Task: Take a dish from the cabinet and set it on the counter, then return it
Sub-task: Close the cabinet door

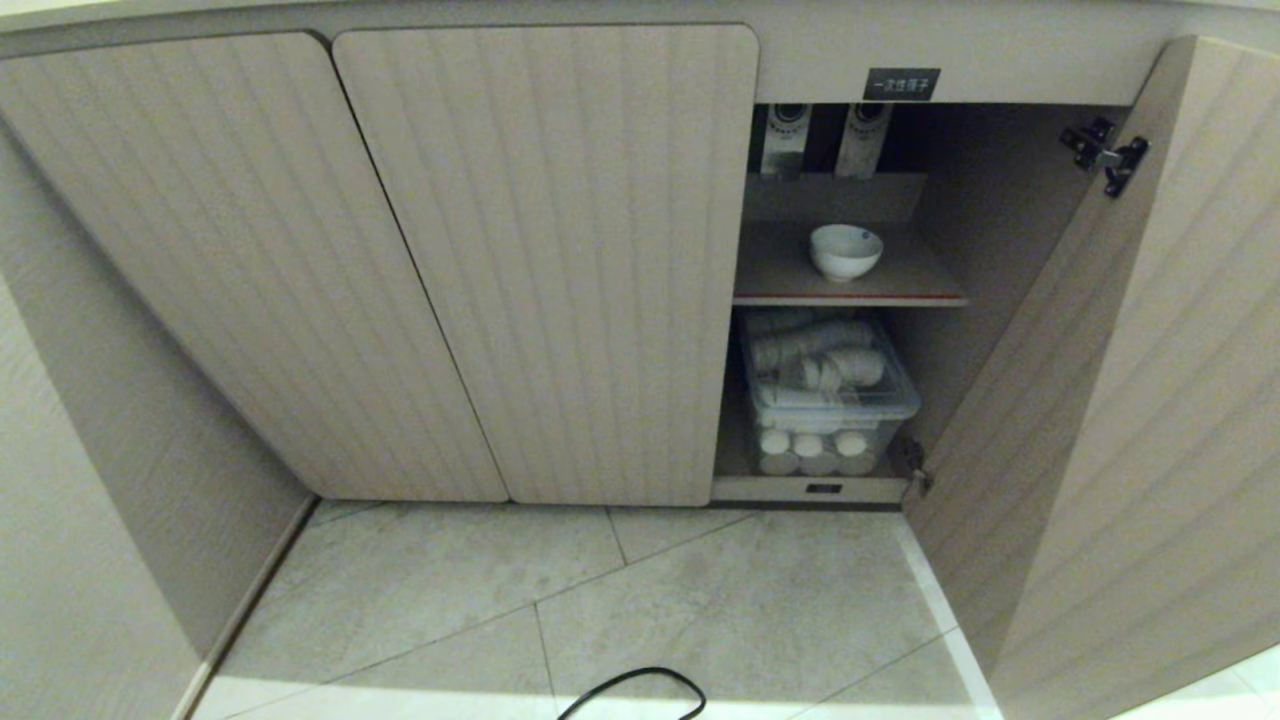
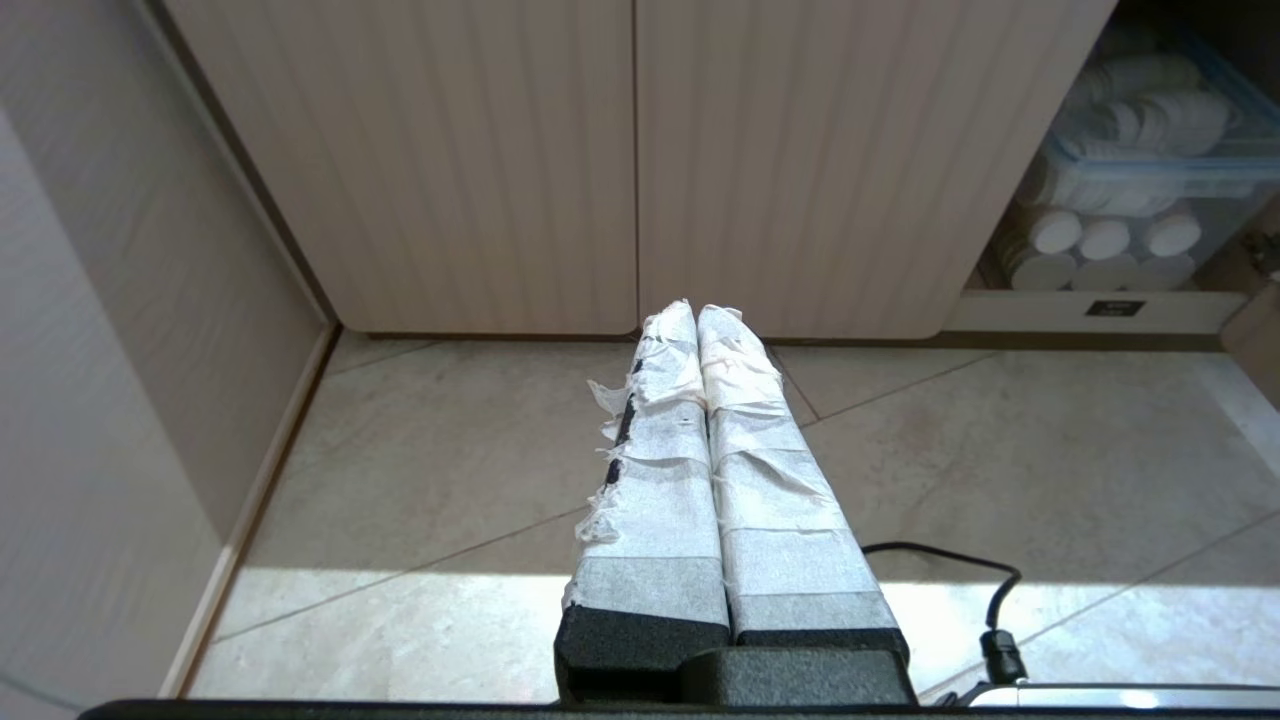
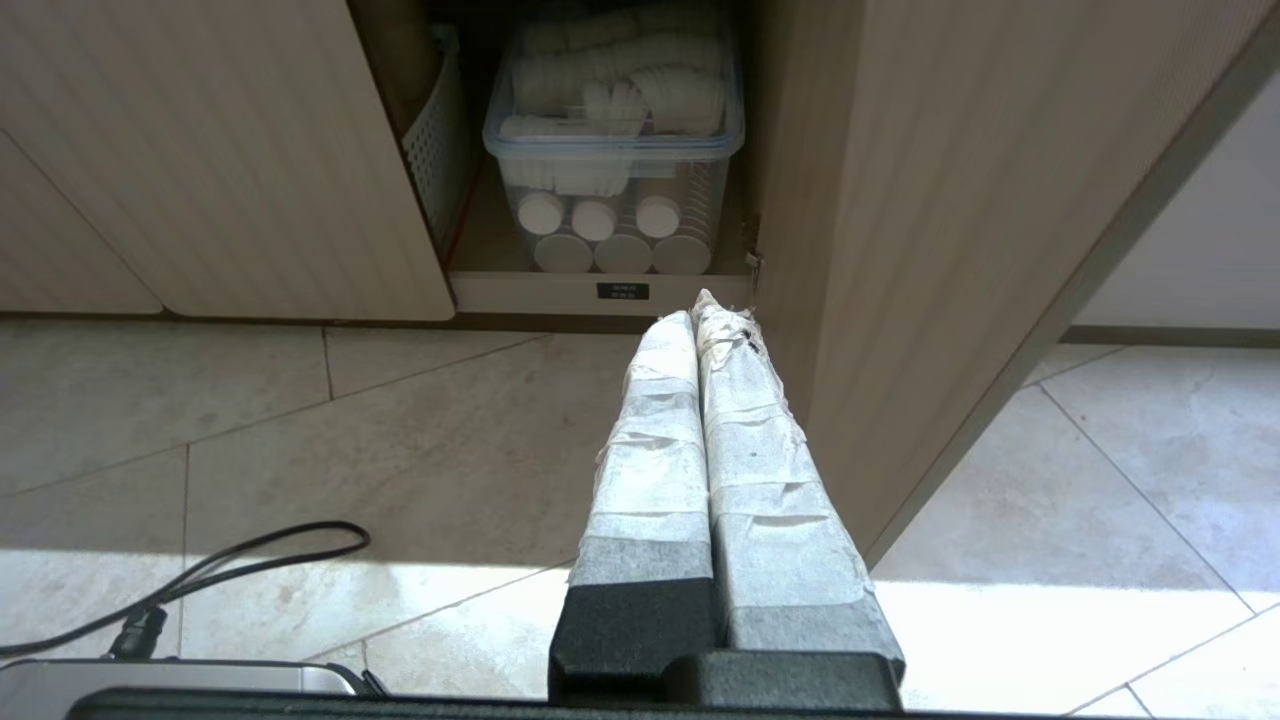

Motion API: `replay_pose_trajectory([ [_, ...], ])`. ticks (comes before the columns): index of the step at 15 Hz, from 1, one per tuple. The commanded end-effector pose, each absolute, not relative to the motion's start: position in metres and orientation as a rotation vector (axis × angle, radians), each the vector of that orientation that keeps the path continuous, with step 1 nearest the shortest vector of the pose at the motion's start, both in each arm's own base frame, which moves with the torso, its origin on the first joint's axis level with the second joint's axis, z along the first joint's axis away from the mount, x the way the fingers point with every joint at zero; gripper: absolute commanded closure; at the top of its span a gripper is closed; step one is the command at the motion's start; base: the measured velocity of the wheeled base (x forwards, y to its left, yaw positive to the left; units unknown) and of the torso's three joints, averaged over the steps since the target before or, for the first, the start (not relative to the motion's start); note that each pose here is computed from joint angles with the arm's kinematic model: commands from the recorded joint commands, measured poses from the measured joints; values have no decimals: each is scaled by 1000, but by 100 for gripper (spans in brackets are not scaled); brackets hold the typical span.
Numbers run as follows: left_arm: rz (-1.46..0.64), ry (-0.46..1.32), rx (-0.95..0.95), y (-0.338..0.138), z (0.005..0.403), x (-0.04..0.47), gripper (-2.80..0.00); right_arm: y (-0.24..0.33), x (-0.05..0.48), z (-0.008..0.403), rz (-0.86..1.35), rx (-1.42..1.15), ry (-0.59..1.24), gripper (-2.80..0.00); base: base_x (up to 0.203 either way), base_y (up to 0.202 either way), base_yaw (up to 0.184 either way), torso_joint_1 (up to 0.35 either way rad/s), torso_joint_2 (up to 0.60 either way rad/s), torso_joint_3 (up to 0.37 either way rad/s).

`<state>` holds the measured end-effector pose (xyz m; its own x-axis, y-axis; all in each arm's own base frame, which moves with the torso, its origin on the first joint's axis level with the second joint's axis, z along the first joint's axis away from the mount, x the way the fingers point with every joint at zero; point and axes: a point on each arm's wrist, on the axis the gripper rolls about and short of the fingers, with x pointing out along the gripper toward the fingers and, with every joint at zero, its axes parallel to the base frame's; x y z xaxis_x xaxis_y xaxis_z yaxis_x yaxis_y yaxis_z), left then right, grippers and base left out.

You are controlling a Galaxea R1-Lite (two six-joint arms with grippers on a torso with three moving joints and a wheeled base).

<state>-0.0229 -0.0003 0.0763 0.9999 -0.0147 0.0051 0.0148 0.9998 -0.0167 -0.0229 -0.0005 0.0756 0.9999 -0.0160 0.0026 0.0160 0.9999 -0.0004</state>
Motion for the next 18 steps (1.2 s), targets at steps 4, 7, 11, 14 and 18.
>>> replay_pose_trajectory([
  [4, -15, -6, -17, 0, 76, -23, 0, 0, -23, 76, -15, 3, -2, 0, 1, -99, -4, 3, 3, 5],
  [7, -15, -6, -15, 0, 76, -23, 0, 0, -23, 76, -15, 5, -3, 0, 0, -196, -3, 3, 3, 7],
  [11, -15, -5, -15, 0, 76, -23, 0, 0, -23, 76, -15, 3, -2, 0, 0, -192, 1, 4, 2, 2],
  [14, -15, -6, -15, 0, 76, -23, 0, 0, -23, 76, -15, 6, -2, 0, 0, -188, -1, 3, 2, 3],
  [18, -15, -6, -16, 0, 76, -23, 0, -1, -23, 76, -17, 12, -3, 0, 0, -58, 0, 3, 2, 1],
])
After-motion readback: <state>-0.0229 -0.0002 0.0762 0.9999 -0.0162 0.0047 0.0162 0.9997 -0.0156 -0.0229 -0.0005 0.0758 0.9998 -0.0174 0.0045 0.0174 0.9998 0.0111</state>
